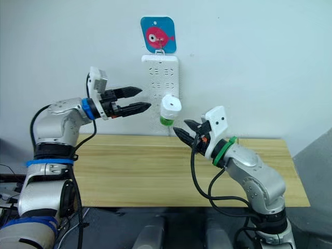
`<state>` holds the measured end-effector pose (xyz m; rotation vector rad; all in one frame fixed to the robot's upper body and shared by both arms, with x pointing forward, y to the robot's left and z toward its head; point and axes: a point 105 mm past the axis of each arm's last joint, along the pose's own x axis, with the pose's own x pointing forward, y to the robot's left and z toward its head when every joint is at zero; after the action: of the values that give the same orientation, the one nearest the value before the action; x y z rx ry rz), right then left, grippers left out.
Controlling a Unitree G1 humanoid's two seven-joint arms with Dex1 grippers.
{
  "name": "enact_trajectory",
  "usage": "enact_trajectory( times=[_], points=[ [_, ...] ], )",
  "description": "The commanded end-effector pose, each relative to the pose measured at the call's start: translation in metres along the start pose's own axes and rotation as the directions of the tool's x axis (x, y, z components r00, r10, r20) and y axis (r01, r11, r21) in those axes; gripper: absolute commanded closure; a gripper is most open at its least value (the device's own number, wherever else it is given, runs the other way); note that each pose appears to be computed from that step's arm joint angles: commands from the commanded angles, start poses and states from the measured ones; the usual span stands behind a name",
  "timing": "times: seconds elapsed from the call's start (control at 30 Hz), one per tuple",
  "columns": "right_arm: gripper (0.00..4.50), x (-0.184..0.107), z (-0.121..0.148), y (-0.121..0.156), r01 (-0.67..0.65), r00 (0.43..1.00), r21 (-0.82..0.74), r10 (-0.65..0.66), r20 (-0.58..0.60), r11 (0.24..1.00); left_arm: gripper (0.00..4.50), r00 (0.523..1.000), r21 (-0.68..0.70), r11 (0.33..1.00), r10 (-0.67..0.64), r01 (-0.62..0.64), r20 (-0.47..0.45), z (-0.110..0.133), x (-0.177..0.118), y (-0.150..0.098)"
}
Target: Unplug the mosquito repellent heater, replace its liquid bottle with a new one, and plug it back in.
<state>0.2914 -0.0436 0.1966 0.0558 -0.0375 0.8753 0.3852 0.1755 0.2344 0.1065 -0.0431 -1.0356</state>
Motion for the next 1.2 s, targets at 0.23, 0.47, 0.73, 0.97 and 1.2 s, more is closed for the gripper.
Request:
enact_trajectory(
  times=[0.23,0.47,0.73,0.97,1.2],
  points=[
    [4.48,0.023,0.000,0.002,-0.035,0.999,-0.050,0.036,0.016,0.998,0.00,0.972,0.058,0.976,-0.203,0.210,-0.115,-0.002,-0.023,-0.055],
    [4.48,0.045,-0.004,-0.005,-0.002,1.000,-0.078,0.002,0.001,0.997,0.00,0.976,0.112,0.973,-0.188,0.201,-0.114,-0.012,-0.021,-0.073],
    [4.48,0.056,-0.004,-0.012,0.021,1.000,-0.090,-0.020,0.007,0.996,0.00,0.982,0.107,0.980,-0.158,0.169,-0.099,-0.008,-0.022,-0.069],
    [4.48,0.060,-0.001,-0.018,0.051,0.999,-0.093,-0.049,0.025,0.994,0.00,0.983,0.103,0.981,-0.154,0.164,-0.095,-0.006,-0.021,-0.069],
    [4.48,0.058,0.002,-0.023,0.070,0.997,-0.092,-0.067,0.036,0.993,0.00,0.984,0.099,0.983,-0.146,0.156,-0.098,-0.007,-0.021,-0.066]
  ],
)
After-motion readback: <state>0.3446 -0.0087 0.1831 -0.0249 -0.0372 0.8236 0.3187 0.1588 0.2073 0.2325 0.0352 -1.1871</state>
